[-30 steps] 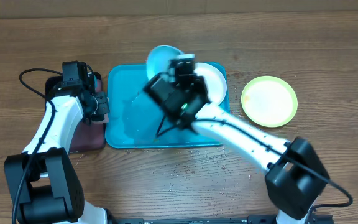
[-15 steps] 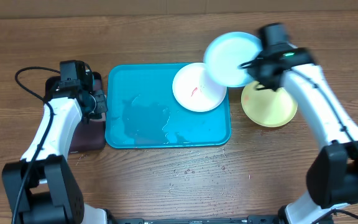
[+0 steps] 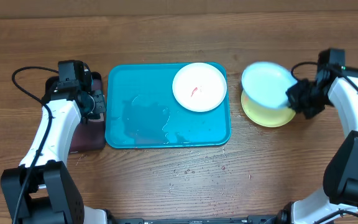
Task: Clean dirty plates on tray and stack at the side
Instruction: 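Lower the white plate onto the yellow plate and open the right gripper, then move the right gripper to the stained white plate and pull it center, then bring the sponge from the basin onto the stained plate with left gripper, then scrub the stained white plate with the left sponge while right gripper holds it, then return the sponge to the water basin with the left gripper, then lift the scrubbed white plate with the right gripper and tilt it up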
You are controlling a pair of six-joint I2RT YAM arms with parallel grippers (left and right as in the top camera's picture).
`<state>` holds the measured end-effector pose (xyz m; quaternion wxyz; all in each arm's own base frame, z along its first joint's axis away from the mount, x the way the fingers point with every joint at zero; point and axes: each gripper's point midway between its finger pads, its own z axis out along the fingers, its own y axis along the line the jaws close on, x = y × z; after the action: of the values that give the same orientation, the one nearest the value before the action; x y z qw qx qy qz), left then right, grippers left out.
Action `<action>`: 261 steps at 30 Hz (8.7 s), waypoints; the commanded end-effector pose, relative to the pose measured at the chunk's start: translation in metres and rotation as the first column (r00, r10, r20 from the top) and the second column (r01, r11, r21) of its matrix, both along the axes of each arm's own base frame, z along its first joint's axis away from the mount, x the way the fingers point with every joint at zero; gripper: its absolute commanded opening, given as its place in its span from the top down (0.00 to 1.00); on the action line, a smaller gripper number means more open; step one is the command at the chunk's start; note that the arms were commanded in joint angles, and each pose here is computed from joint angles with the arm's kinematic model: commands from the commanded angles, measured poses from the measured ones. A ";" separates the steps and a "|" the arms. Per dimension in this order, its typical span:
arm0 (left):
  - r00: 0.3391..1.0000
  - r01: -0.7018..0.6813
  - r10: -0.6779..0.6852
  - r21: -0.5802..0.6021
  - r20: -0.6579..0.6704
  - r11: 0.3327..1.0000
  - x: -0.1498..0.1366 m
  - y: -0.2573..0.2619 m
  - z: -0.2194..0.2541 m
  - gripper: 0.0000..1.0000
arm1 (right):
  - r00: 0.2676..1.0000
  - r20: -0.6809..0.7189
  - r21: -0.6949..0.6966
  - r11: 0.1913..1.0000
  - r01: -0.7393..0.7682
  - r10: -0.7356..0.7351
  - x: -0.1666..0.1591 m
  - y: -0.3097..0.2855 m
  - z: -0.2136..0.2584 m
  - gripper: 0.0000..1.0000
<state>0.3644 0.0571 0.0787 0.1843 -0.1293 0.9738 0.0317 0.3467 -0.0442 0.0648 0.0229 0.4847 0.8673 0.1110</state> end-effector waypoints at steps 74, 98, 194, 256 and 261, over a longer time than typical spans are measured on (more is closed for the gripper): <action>0.999 0.009 -0.010 0.022 0.031 1.000 0.004 0.002 0.011 0.96 | 0.815 0.233 -0.022 0.841 -0.540 0.530 0.040 0.230 -0.059 0.96; 0.870 0.487 -0.457 -0.174 0.185 0.856 0.023 -0.176 0.047 0.96 | 0.680 0.311 -0.148 0.740 -0.656 0.664 0.029 0.296 -0.052 0.96; 0.900 0.417 -0.392 -0.120 0.189 0.901 0.089 -0.175 0.026 0.96 | 0.690 0.276 -0.152 0.739 -0.656 0.669 0.024 0.290 -0.056 0.96; 0.998 0.042 -0.045 0.068 0.034 0.997 0.024 0.001 0.030 0.96 | 0.564 0.280 -0.381 0.629 -0.678 0.777 0.043 0.273 0.004 0.96; 0.999 0.028 -0.031 0.142 0.014 0.989 0.017 0.021 0.018 0.96 | 0.522 0.176 -0.545 0.524 -0.655 0.835 0.049 0.252 0.034 0.96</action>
<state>0.3880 0.0601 0.0933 0.1977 -0.1170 0.9716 0.0575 0.3730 0.2175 0.0482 0.1711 0.0386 0.9814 0.0782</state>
